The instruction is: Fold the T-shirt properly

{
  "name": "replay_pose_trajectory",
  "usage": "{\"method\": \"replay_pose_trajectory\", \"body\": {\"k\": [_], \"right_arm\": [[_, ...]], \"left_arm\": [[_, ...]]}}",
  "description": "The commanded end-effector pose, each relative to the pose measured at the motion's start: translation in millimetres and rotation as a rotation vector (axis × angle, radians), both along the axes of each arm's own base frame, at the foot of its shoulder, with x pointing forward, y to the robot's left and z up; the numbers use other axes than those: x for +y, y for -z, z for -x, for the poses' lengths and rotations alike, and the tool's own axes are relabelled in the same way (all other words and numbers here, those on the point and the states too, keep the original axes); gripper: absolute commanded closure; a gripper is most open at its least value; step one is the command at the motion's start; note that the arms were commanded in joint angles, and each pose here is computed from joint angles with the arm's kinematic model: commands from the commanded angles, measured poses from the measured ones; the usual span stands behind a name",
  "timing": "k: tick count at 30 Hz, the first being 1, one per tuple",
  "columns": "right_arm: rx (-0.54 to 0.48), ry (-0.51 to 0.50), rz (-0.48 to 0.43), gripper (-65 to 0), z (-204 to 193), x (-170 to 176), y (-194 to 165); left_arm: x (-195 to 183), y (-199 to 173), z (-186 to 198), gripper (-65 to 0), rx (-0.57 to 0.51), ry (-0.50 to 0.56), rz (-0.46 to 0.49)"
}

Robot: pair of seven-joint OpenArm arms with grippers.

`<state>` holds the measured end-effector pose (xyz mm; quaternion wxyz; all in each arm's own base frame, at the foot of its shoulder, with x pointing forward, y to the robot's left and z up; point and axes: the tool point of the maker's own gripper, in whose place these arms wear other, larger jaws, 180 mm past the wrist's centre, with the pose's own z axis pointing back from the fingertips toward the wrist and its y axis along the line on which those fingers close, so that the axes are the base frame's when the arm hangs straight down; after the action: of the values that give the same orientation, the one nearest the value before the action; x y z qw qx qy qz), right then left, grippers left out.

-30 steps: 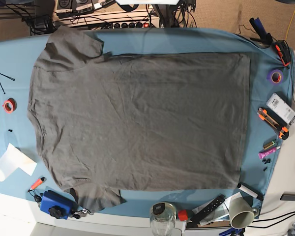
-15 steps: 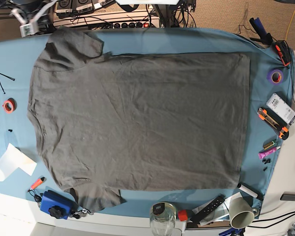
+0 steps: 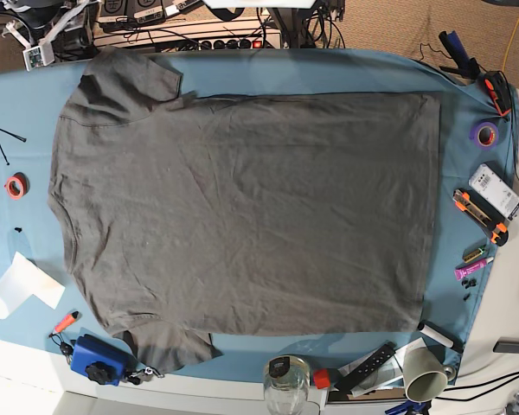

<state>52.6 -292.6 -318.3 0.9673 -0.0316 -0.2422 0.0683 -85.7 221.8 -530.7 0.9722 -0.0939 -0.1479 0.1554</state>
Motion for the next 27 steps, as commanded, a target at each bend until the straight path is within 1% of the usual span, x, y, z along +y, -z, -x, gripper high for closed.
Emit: {"method": "replay_pose_trajectory", "body": {"k": [1,4,6,9,12,17,19,22,27], "right_arm": [[-0.014,-0.001,0.011,-35.0,-1,-1,-5],[-0.019,0.061,0.044,-35.0,2,-8,-3],[-0.016,0.091,0.044,-35.0,4,-9,-1],[-0.006,0.096,0.043,-35.0,1,-9,1],[-0.045,0.095,0.026,-35.0,-12,-7,-1],[-0.085,0.061,0.002,-35.0,-28,0,-3],[-0.100,0.072,-0.032,-35.0,-32,2,-2],[-0.089,0.064,-0.099,-35.0,-30,6,8],[-0.065,0.084,-0.311,-35.0,-25,17,33]], "left_arm": [[4,-4,6,0.0,0.003,0.003,-0.006],[4,-4,6,0.0,0.003,0.003,-0.006],[4,-4,5,0.0,0.000,0.003,-0.006],[4,-4,5,0.0,0.000,0.004,-0.006],[4,-4,4,0.0,0.000,0.004,-0.006],[4,-4,4,0.0,0.000,0.004,-0.006],[4,-4,4,0.0,0.000,0.004,-0.006],[4,-4,4,0.0,-0.001,0.004,-0.006],[4,-4,4,0.0,-0.001,0.004,-0.006]]}}
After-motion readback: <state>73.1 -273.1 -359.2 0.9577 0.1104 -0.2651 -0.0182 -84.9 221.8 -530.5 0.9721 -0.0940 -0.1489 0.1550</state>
